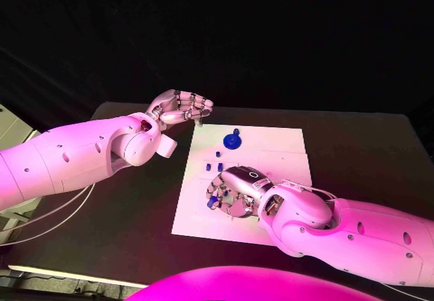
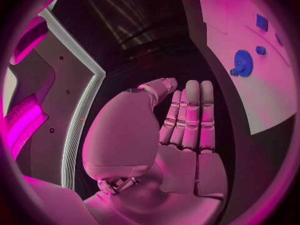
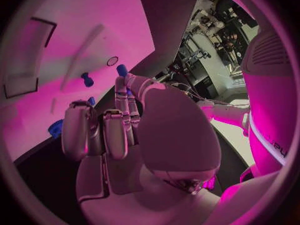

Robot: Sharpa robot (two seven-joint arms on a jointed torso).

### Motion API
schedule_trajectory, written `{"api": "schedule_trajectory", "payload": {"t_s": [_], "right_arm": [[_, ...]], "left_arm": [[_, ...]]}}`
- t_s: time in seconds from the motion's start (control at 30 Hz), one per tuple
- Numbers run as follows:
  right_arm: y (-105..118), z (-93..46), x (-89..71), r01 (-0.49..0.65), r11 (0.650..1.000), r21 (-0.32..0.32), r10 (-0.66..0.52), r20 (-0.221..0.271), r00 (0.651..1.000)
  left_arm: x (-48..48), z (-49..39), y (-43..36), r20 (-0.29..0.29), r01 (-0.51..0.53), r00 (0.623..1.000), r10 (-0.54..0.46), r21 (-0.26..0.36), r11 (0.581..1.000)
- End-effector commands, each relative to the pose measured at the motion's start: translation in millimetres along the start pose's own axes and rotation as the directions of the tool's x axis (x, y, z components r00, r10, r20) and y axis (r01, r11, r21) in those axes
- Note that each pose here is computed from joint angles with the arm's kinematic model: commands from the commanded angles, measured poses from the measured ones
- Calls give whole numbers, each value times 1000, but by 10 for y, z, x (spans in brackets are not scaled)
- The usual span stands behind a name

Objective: Assemble the parts on the task board

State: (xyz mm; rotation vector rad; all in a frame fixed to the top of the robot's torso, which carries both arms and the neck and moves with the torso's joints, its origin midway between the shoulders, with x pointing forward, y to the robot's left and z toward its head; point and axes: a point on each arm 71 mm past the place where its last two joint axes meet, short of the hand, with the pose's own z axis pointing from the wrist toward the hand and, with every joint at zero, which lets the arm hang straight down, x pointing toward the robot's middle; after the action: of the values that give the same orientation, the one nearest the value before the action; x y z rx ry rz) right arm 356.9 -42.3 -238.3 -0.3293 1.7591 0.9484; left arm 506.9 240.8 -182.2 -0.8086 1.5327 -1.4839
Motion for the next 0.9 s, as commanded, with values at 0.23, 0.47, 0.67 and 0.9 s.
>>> {"api": "schedule_trajectory", "payload": {"t_s": [0.23,0.47,0.67,0.9], "right_arm": [[-19,22,59,50,999,4,-50,-28,998],[-41,24,80,73,997,13,-72,-40,997],[-66,17,89,87,996,22,-85,-53,995],[-79,24,92,102,994,29,-100,-53,994]], "left_arm": [[26,6,-8,-15,16,1000,-16,6,1000],[27,6,-8,-16,16,1000,-16,5,1000],[21,4,-7,-14,16,1000,-16,5,1000],[24,8,-6,-15,16,1000,-16,5,1000]]}}
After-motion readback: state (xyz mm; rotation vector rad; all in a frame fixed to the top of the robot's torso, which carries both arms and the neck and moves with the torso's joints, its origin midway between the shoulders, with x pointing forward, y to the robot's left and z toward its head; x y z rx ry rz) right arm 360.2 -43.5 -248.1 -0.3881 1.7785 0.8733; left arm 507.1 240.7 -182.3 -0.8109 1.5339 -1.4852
